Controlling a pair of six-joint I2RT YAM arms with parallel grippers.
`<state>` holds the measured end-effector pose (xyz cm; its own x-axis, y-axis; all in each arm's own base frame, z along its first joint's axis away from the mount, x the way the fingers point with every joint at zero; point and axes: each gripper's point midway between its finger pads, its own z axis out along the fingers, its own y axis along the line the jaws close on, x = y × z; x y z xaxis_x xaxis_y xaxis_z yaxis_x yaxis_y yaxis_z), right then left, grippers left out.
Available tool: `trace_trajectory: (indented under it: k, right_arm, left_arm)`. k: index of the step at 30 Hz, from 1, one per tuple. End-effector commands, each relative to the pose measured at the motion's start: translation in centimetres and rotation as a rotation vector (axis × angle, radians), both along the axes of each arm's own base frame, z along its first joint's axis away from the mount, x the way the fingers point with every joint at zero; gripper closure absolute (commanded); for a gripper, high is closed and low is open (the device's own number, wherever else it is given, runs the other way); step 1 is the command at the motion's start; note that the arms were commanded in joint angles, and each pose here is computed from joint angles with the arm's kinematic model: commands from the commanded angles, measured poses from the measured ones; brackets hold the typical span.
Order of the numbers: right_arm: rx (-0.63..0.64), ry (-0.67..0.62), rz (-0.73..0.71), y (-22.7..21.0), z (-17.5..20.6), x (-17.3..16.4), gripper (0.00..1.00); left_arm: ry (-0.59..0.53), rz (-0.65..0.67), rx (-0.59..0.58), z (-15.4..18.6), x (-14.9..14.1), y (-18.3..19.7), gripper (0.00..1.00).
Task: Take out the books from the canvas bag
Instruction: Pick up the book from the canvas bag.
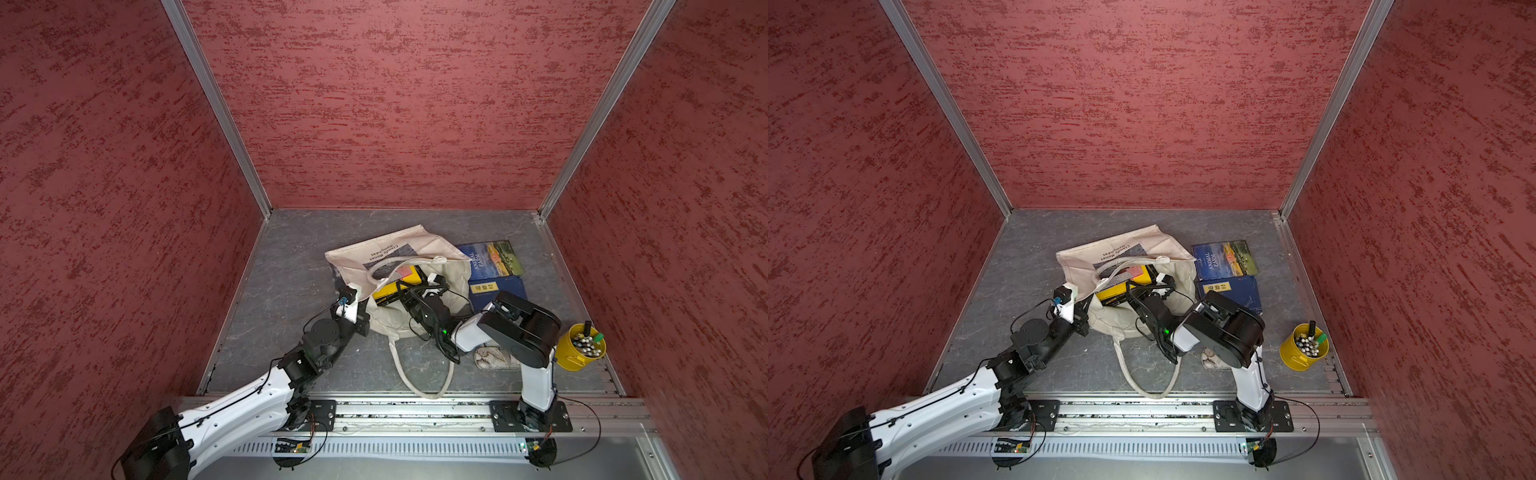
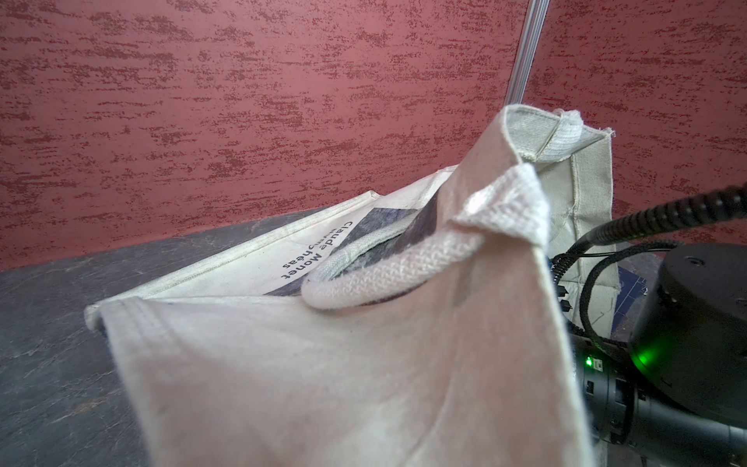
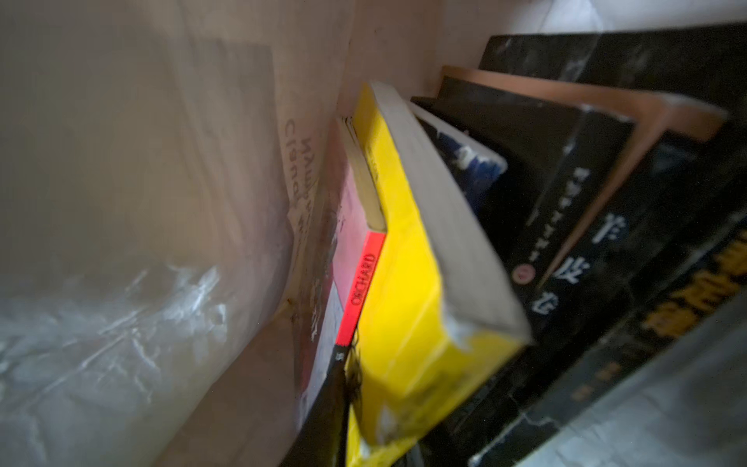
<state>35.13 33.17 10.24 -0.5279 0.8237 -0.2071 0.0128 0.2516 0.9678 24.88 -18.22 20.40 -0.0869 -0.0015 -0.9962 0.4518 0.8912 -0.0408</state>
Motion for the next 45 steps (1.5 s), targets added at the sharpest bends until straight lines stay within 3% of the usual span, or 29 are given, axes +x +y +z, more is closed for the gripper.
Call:
trace_trajectory:
  k: [1,12,27,40,45]
  right_arm:
    - [-0.001,-0.058,-0.033,-0.3,2.1,0.4,0.85]
    - [-0.073,-0.084,0.016,-2.0,5.8,-1.8,1.0]
    - [-0.301,-0.13,0.166,-4.0,10.7,-5.7,1.0]
    - [-0.392,-0.343,0.375,-4.0,16.4,-10.0,1.0]
    - [-0.362,-0.497,0.437,-4.5,19.6,-12.5,1.0]
  left_arm:
    - [-0.093,-0.041,-0.082,3.3,-0.4,-0.7,1.0]
    - [-0.094,-0.031,-0.09,3.5,-0.4,-0.5,1.0]
    - [-0.102,-0.013,-0.119,3.9,-0.4,-0.1,1.0]
    - [-0.101,0.029,-0.157,3.8,0.1,0.4,1.0]
    - [-0.1,0.038,-0.167,3.8,0.1,0.5,1.0]
